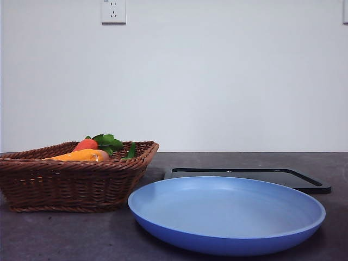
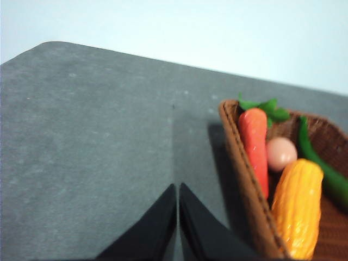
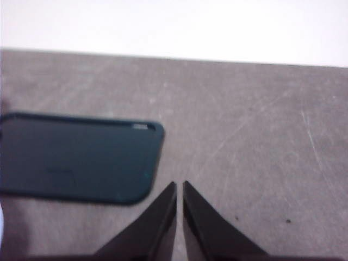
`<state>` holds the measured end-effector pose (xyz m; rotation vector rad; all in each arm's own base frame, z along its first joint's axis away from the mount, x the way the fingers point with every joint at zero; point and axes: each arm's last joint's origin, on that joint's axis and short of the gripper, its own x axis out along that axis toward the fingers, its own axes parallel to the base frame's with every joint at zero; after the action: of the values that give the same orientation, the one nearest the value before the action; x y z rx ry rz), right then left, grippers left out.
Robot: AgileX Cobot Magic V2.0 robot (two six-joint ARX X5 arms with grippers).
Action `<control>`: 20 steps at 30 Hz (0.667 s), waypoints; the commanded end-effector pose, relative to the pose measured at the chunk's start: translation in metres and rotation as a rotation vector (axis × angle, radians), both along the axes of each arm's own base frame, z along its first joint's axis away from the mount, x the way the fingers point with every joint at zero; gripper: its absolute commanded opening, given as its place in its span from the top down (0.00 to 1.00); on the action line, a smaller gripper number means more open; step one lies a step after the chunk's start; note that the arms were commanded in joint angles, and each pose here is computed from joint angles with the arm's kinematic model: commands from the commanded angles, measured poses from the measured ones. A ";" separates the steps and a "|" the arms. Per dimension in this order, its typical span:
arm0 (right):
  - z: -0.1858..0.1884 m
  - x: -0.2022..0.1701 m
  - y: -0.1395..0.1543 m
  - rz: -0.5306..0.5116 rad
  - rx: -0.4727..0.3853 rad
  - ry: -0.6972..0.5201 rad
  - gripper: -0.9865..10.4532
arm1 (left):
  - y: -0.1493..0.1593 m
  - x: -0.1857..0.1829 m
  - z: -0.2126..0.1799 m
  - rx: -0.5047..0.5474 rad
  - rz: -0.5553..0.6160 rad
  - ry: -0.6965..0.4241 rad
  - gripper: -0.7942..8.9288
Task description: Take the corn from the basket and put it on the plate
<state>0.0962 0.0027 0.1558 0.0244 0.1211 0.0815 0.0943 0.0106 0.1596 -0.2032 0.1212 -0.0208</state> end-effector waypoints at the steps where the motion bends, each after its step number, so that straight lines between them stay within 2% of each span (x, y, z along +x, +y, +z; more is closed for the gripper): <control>1: 0.002 0.001 0.000 -0.010 0.129 -0.025 0.91 | 0.001 0.001 -0.008 -0.085 0.013 0.015 0.91; 4: 0.008 0.001 0.000 -0.011 0.183 -0.070 0.91 | 0.001 0.001 -0.008 -0.126 0.017 0.016 0.91; 8: 0.009 0.001 0.000 -0.009 0.186 -0.081 0.91 | 0.001 0.001 -0.008 -0.174 0.023 0.017 0.91; 11: 0.011 0.001 0.000 -0.003 0.235 -0.099 0.91 | 0.000 0.001 -0.006 -0.234 0.024 0.014 0.91; 13: 0.018 0.000 0.001 0.008 0.271 -0.128 0.91 | 0.000 0.000 0.001 -0.250 0.015 -0.003 0.91; 20: 0.044 -0.006 0.001 0.013 0.307 -0.168 0.91 | -0.004 -0.008 0.038 -0.281 -0.062 -0.053 0.91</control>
<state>0.0915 0.0033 0.1948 0.2946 -0.0511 0.1118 0.0877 0.0071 0.1888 -0.4648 0.0954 -0.0951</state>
